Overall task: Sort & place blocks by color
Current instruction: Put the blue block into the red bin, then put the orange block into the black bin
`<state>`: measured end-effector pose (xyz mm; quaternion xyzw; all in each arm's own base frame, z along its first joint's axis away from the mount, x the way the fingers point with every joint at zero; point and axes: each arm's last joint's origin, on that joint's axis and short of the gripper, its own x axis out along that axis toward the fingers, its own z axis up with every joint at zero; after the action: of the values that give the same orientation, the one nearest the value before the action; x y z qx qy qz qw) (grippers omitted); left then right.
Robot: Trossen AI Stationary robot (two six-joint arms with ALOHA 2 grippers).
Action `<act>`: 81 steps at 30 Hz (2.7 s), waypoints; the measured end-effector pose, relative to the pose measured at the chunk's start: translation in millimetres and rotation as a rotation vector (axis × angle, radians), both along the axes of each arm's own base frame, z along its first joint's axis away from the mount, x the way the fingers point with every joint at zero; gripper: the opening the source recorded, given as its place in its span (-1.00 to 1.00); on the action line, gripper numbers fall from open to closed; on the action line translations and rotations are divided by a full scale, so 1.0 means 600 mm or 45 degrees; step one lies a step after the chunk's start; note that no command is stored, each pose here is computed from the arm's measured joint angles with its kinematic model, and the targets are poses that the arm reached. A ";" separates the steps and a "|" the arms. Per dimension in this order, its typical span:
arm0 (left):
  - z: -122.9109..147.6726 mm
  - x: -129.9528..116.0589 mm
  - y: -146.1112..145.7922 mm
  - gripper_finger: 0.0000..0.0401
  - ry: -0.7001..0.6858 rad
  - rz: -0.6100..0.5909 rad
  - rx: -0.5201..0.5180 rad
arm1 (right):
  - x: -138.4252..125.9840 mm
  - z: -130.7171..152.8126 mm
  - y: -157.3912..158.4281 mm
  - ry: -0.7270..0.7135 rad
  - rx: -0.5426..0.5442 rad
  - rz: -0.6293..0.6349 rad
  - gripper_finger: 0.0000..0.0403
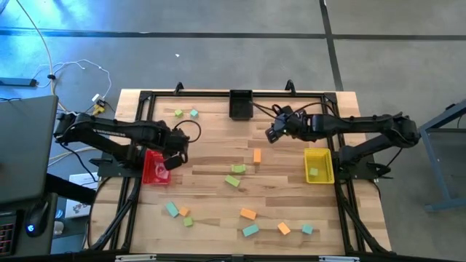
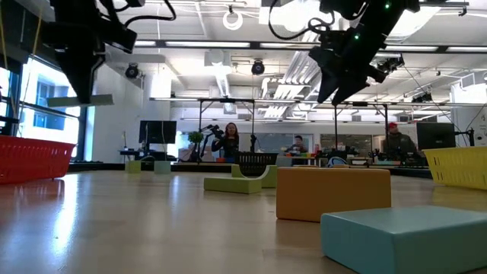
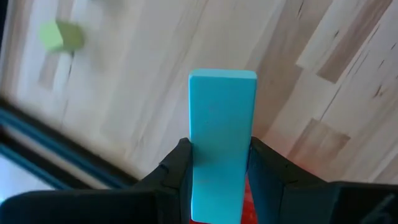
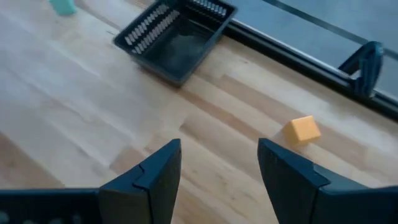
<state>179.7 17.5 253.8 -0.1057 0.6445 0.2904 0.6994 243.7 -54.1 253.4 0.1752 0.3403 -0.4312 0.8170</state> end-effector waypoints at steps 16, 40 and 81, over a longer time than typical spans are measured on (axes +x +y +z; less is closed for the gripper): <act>-0.048 -0.036 -0.057 -0.51 0.182 0.214 -0.178 | -0.028 -0.001 -0.080 0.108 -0.048 -0.150 -0.01; -0.081 -0.042 -0.049 -0.26 0.121 0.580 -0.133 | -0.042 -0.008 -0.086 0.187 0.031 -0.164 -0.01; 0.000 0.005 0.002 -0.14 -0.078 0.119 0.211 | -0.073 0.013 -0.196 0.069 -0.063 0.046 -0.01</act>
<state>182.7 18.4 253.6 -0.0860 0.5910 0.3717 0.7107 200.1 -172.0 260.9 0.1370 0.3545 -0.4294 0.8193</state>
